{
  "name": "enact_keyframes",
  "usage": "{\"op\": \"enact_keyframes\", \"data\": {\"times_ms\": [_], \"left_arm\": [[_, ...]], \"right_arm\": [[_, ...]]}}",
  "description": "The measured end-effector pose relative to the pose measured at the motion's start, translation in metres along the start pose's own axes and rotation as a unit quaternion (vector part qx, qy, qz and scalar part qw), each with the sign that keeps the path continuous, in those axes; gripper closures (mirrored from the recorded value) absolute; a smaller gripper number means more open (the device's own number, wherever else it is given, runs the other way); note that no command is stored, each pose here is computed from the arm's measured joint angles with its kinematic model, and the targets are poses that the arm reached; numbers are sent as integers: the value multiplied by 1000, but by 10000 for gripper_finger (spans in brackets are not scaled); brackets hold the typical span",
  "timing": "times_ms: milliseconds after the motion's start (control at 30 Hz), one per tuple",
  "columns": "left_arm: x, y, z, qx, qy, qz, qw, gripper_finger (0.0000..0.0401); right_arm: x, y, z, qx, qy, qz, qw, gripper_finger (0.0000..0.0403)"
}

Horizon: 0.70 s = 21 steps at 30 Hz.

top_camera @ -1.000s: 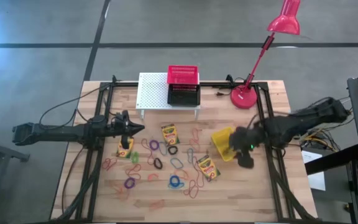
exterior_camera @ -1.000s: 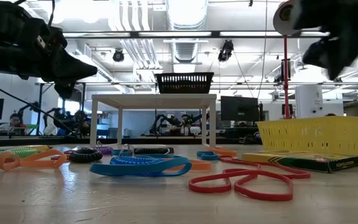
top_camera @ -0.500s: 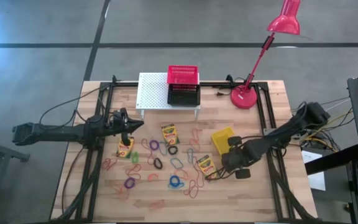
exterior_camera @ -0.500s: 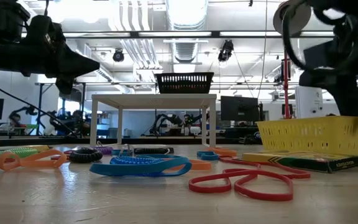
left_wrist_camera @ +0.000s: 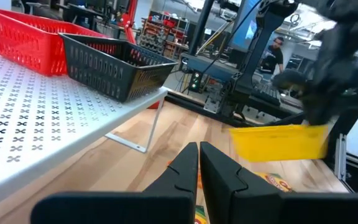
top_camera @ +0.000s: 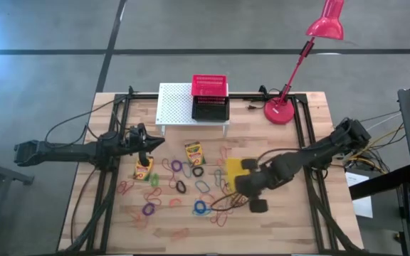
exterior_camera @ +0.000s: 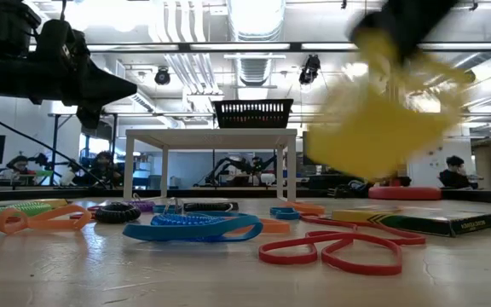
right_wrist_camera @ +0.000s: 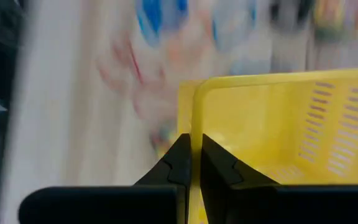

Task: Pick & Place Office Desk Supplies
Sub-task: Put the yellow bin on the shelf

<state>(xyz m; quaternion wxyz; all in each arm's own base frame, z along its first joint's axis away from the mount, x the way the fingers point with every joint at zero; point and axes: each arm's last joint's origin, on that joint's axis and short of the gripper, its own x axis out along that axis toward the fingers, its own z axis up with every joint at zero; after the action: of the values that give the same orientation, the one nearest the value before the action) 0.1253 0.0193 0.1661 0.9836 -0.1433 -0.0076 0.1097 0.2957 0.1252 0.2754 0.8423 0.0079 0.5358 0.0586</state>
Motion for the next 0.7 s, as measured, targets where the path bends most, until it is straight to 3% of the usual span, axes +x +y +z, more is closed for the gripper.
{"op": "enact_keyframes", "data": {"times_ms": [300, 533, 700], "left_arm": [[0, 0, -3, -29, 23, -11, 999, 378], [-1, 2, -11, -38, 71, 6, 997, 378], [-3, 6, -18, -39, 109, 46, 992, 378]], "right_arm": [[-25, -13, 114, -119, -155, -11, 981, 390], [-21, -78, 184, -119, -225, -83, 964, 390], [-10, -137, 199, -79, -241, -131, 958, 390]]}}
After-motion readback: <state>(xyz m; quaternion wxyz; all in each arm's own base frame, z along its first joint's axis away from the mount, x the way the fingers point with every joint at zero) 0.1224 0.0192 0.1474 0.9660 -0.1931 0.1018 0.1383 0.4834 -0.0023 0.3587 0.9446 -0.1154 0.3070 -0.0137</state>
